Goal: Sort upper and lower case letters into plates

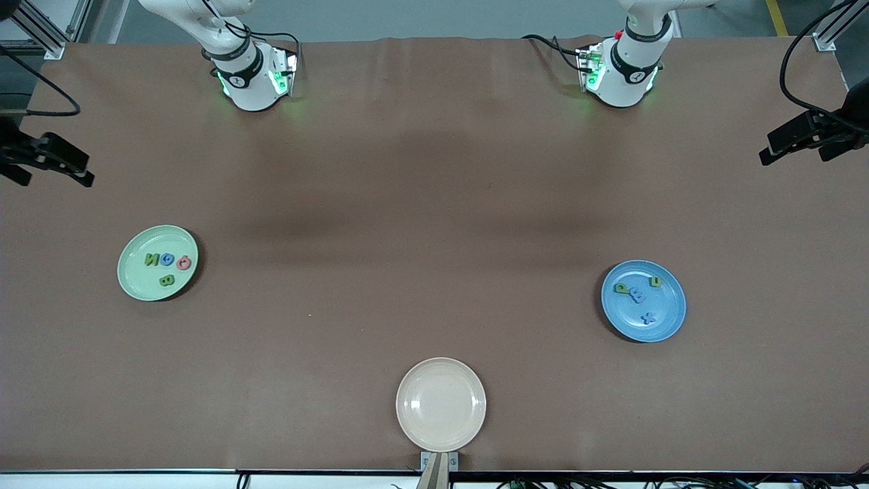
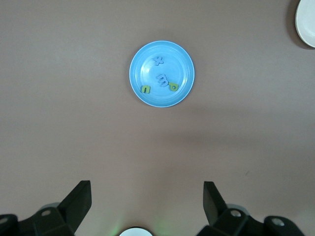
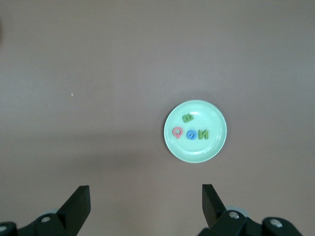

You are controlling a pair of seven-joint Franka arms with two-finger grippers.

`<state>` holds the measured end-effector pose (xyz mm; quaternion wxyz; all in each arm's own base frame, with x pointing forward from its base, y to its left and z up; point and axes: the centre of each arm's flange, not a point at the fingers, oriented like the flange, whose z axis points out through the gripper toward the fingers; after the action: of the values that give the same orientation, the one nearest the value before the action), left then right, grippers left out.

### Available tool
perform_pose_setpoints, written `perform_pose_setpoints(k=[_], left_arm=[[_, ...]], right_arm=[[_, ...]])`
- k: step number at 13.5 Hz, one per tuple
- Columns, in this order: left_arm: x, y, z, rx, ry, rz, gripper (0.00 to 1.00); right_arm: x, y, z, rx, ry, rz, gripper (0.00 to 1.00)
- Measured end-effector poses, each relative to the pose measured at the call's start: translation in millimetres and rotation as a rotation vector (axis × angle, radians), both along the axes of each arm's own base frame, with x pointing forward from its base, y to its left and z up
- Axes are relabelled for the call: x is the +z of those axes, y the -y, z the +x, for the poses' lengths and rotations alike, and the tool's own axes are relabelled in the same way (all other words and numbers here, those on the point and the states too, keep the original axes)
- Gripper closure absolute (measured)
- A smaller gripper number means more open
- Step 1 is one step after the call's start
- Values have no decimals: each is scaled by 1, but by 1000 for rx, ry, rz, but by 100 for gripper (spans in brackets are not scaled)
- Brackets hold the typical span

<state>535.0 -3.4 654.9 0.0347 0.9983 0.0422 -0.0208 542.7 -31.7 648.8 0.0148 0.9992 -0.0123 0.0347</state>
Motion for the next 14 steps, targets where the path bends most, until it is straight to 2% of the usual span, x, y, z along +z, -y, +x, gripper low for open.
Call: perform_pose_setpoints(k=[2, 5, 14], left_arm=[[0, 0, 0, 0, 0, 0, 0], [0, 0, 0, 0, 0, 0, 0], [0, 0, 0, 0, 0, 0, 0]], right_arm=[[8, 0, 10, -1, 20, 0, 0], [8, 0, 20, -6, 22, 45, 0], [12, 8, 20, -21, 28, 44, 0]])
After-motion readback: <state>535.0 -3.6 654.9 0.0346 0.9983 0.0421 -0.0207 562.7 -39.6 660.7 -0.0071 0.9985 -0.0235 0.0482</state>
